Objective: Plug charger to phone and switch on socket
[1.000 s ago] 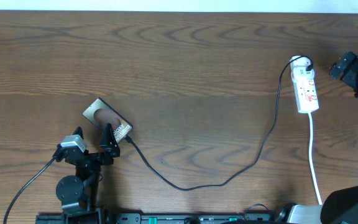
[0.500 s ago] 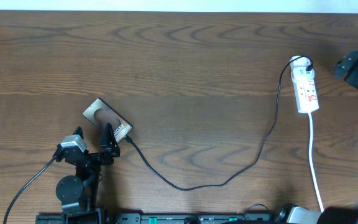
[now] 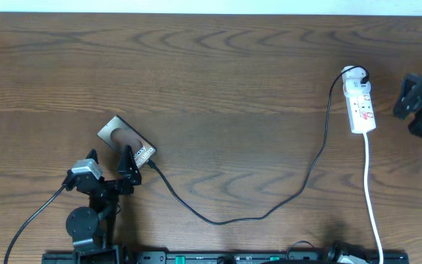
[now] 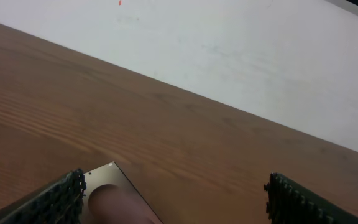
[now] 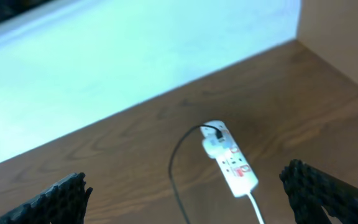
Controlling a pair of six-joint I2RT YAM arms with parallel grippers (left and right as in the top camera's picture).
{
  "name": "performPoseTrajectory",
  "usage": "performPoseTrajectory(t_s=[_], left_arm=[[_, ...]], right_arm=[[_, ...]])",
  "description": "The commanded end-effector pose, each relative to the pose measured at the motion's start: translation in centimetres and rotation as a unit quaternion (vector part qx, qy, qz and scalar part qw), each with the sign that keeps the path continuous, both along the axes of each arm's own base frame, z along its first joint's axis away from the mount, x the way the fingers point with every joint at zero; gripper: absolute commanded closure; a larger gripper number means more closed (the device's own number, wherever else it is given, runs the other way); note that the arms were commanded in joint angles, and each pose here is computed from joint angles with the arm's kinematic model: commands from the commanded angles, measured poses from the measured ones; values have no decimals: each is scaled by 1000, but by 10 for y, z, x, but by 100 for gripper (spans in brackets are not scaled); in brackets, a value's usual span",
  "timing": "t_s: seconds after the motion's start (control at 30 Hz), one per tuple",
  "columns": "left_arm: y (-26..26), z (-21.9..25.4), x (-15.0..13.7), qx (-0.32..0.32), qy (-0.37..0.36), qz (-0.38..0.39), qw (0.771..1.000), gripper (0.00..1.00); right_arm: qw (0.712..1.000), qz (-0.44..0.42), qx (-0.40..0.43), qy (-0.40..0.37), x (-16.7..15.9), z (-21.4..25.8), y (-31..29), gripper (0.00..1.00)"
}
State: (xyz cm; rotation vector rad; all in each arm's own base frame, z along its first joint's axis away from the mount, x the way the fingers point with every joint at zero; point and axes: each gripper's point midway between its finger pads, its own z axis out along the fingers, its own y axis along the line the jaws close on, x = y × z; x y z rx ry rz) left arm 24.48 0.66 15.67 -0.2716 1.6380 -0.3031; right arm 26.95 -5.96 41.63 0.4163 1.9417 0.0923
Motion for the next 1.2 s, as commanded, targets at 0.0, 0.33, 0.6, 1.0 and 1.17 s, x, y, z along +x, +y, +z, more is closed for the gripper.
performPoseTrajectory(t_s=[0.0, 0.33, 0.6, 1.0, 1.17], left_arm=[[-2, -14, -1, 2, 24, -6, 1000, 9], [-2, -14, -1, 2, 24, -6, 1000, 9], [-2, -14, -1, 2, 24, -6, 1000, 9], [-2, -14, -1, 2, 24, -6, 1000, 9], [-2, -14, -1, 2, 24, -6, 1000, 9]], right_arm=[[1000, 23, 0, -19, -10, 10, 17, 1], [998, 47, -20, -39, -26, 15, 38, 1], [985, 96, -32, -138, -4, -18, 63, 1], [911, 103, -55, -397, -15, -87, 75, 1], [904, 96, -57, -412, -29, -134, 73, 1]])
